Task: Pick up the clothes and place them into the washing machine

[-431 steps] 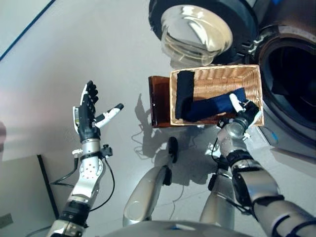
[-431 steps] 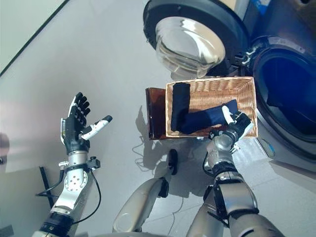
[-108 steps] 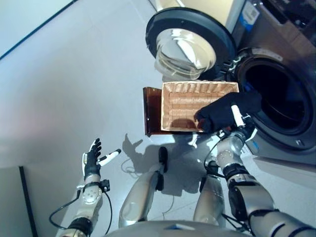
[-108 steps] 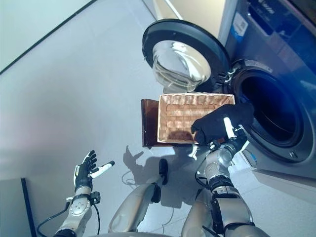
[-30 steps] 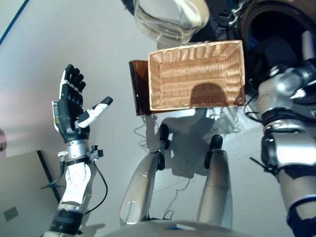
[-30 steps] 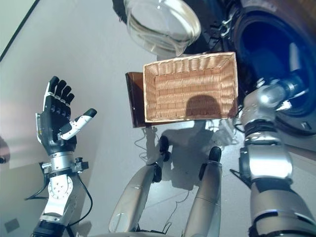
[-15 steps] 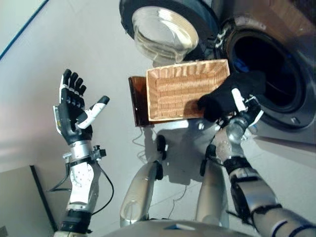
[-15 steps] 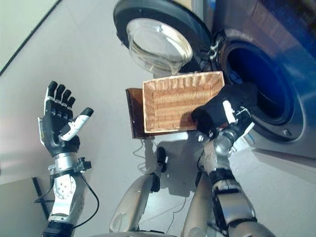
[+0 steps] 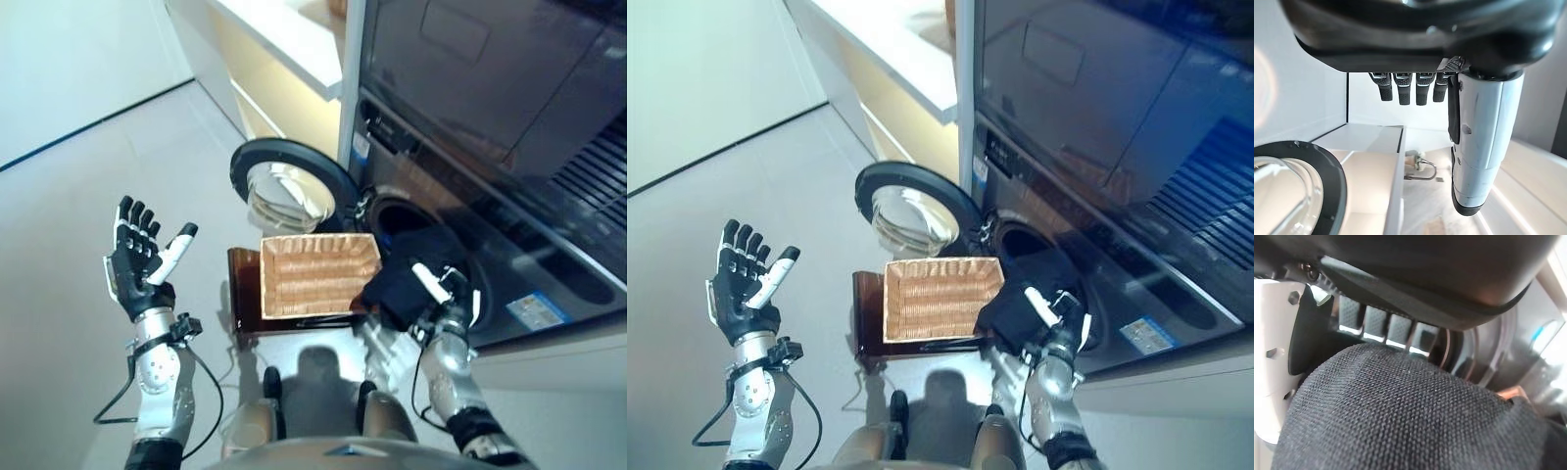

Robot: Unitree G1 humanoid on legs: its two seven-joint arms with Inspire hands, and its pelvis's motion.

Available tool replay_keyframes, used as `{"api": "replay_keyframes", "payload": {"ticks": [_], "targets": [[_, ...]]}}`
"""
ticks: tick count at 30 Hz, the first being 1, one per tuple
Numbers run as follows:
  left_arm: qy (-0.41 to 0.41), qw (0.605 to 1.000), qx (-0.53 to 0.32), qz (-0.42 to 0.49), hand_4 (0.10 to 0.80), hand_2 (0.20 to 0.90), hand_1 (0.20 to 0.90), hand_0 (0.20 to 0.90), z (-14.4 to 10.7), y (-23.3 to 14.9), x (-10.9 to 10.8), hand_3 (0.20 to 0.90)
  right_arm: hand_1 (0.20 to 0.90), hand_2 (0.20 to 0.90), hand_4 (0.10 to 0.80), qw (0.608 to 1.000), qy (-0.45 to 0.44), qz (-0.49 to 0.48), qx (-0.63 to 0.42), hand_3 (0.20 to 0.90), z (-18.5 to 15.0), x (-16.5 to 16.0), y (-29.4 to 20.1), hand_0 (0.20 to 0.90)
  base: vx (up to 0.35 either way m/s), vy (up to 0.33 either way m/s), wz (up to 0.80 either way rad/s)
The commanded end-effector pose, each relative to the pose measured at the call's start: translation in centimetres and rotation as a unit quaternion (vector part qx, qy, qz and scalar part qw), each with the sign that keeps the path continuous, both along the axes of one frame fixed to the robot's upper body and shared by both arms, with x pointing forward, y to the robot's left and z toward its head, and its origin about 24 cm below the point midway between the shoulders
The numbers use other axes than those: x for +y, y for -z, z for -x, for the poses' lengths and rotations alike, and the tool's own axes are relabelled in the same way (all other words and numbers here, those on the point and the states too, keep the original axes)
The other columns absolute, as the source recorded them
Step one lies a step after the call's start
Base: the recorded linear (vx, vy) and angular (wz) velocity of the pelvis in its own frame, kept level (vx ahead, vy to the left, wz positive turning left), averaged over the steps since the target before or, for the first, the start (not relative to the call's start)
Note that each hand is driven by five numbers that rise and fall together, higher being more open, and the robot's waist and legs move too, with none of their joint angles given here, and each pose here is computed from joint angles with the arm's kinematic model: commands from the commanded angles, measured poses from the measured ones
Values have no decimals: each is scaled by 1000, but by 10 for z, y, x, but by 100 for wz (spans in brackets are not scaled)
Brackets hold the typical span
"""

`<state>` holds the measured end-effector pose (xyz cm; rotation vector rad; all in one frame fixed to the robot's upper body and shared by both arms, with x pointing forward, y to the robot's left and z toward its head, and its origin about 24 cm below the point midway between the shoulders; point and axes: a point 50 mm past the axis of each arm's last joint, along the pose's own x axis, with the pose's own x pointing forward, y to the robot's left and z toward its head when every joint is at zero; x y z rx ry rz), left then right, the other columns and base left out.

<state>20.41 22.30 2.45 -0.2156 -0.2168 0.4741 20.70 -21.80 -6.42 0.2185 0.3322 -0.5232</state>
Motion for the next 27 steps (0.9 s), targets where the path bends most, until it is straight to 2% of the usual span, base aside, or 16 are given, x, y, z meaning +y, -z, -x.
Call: {"api": "replay_keyframes", "payload": {"ticks": [1, 8, 10, 15, 22, 27], "targets": [[12, 999, -33, -34, 800, 900, 900, 900, 0, -11, 3, 900, 200, 200, 300, 996, -20, 11, -89, 200, -7, -2, -28, 200, 30, -61, 29], [13, 1000, -8, -27, 800, 900, 900, 900, 5, -1, 2, 900, 200, 200, 300, 997, -31, 3, -75, 200, 9, -2, -22, 200, 137, -69, 13], [12, 1000, -1, -22, 800, 900, 900, 900, 11, 3, 0, 900, 200, 200, 300, 996, -47, 6, -74, 200, 6, 6, -22, 200, 201, -59, -36], [12, 999, -18, -37, 800, 900, 900, 900, 0, -9, 4, 900, 200, 200, 300, 994, -75, -22, -76, 200, -3, 22, -20, 200, 108, -85, -48], [41, 997, -38, -45, 800, 900, 900, 900, -12, -18, 0, 900, 200, 200, 300, 993, -86, -5, -79, 200, -17, 20, -27, 200, 119, -196, 16], [22, 999, -29, -28, 800, 900, 900, 900, -10, -13, 2, 900, 200, 200, 300, 992, -109, -10, -65, 200, -27, 36, -23, 200, 129, -248, 39]]}}
